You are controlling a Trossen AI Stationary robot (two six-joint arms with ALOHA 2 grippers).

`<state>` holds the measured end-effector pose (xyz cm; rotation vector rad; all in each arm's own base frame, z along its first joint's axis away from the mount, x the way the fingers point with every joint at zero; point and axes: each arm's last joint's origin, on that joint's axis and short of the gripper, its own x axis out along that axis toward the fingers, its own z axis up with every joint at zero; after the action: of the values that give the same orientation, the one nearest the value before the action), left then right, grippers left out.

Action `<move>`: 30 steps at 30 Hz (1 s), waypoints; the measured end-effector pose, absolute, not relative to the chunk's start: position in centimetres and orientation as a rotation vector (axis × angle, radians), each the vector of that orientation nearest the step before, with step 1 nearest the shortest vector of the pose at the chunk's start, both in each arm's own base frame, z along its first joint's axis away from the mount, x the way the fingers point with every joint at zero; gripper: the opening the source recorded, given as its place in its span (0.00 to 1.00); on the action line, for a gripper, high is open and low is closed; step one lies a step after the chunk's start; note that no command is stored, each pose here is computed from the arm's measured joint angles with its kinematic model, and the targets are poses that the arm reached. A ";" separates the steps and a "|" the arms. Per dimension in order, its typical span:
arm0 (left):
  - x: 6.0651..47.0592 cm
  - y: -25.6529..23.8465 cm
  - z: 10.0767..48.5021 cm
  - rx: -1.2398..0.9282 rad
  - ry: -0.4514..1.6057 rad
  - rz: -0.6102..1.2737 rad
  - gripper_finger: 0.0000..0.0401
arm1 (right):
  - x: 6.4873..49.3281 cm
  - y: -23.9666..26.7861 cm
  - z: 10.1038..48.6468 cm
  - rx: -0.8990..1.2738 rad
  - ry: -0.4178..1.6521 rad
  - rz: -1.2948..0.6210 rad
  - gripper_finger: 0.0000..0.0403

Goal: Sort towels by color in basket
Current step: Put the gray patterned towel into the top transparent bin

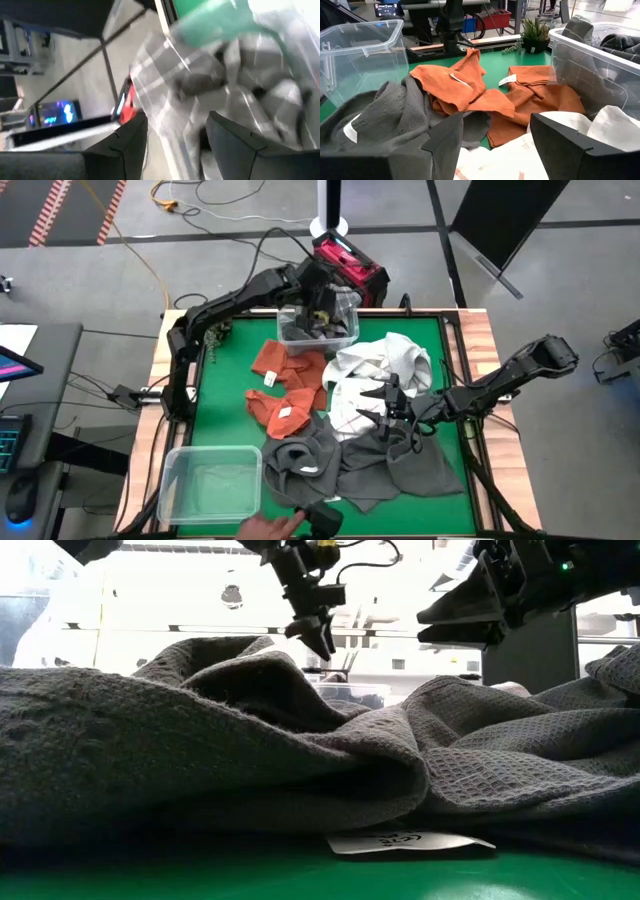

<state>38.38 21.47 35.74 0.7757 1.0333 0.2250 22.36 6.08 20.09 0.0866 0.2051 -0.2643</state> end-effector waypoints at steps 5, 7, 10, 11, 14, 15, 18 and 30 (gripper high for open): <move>39.1 23.7 34.3 0.756 0.973 0.219 0.48 | 22.4 6.1 20.1 0.087 0.205 -0.264 0.65; 39.7 24.6 32.6 0.732 0.974 0.186 0.48 | 22.3 6.1 20.0 0.085 0.209 -0.264 0.65; 40.1 25.7 30.0 0.707 1.043 0.169 0.48 | 22.3 6.3 19.9 0.081 0.218 -0.257 0.65; 40.3 25.9 29.8 0.711 1.044 0.194 0.48 | 22.3 6.3 19.9 0.079 0.220 -0.256 0.65; 40.6 26.3 28.7 0.718 1.079 0.216 0.42 | 22.3 6.4 19.9 0.070 0.222 -0.249 0.65; 40.7 26.4 28.7 0.726 1.081 0.214 0.37 | 22.3 6.3 19.9 0.064 0.224 -0.250 0.65; 40.5 26.2 28.4 0.725 1.113 0.187 0.13 | 22.3 6.4 19.9 0.057 0.222 -0.248 0.65; 37.4 20.4 34.1 0.712 1.199 0.117 0.00 | 22.2 6.5 19.9 0.057 0.228 -0.242 0.65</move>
<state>37.38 20.43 34.10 0.7125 1.1994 0.1171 22.21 6.51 19.86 0.0568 0.2280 -0.2424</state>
